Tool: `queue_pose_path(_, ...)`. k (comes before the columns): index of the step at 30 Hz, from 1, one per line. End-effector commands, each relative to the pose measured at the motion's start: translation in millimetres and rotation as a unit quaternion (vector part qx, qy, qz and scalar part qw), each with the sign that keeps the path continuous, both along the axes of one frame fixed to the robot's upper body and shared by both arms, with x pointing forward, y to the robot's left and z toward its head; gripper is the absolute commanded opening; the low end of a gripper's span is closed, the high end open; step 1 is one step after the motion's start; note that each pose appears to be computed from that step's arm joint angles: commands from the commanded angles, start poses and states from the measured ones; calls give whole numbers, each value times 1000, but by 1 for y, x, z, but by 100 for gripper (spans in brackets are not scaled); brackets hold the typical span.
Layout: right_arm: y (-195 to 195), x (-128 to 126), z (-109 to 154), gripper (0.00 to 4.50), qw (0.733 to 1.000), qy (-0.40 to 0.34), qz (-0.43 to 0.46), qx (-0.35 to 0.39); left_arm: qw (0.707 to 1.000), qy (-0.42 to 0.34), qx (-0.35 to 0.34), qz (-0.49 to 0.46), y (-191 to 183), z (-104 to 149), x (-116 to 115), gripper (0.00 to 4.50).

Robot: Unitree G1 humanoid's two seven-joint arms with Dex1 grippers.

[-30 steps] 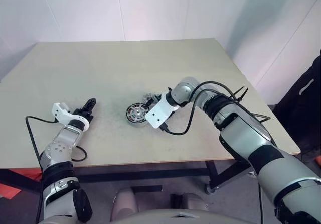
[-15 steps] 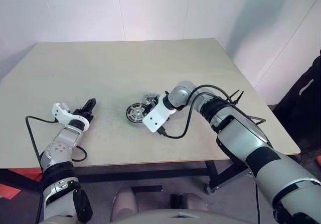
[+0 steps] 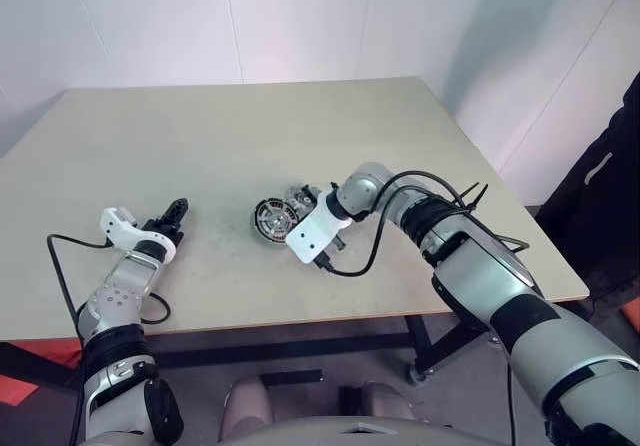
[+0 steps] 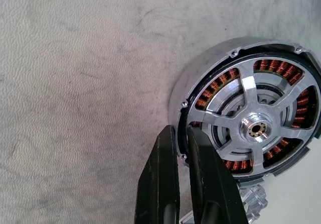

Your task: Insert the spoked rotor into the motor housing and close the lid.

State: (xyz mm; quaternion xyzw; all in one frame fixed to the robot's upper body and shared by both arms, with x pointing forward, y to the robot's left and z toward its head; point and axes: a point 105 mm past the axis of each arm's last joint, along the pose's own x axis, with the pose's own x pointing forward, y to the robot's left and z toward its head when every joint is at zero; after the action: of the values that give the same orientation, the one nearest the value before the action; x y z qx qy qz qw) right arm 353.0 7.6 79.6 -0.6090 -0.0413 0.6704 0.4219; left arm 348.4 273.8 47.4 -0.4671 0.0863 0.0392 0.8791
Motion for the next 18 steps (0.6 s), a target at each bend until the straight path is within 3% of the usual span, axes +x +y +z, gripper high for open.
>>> queue_pose_path(1, 0, 7, 16, 0, 998, 29, -44, 38, 1000, 13, -2, -12, -8, -6, 1, 303)
queue_pose_path(7, -1, 7, 31, 0, 957, 207, -180, 95, 1000, 18, -3, -11, -9, -11, -1, 303)
queue_pose_path(14, 1, -12, 32, 0, 912, 306, -256, 94, 1000, 21, -2, -14, -11, -12, 0, 303)
queue_pose_path(18, 11, -11, 30, 0, 877, 340, -321, 110, 1000, 20, 0, -17, -11, -11, 2, 303)
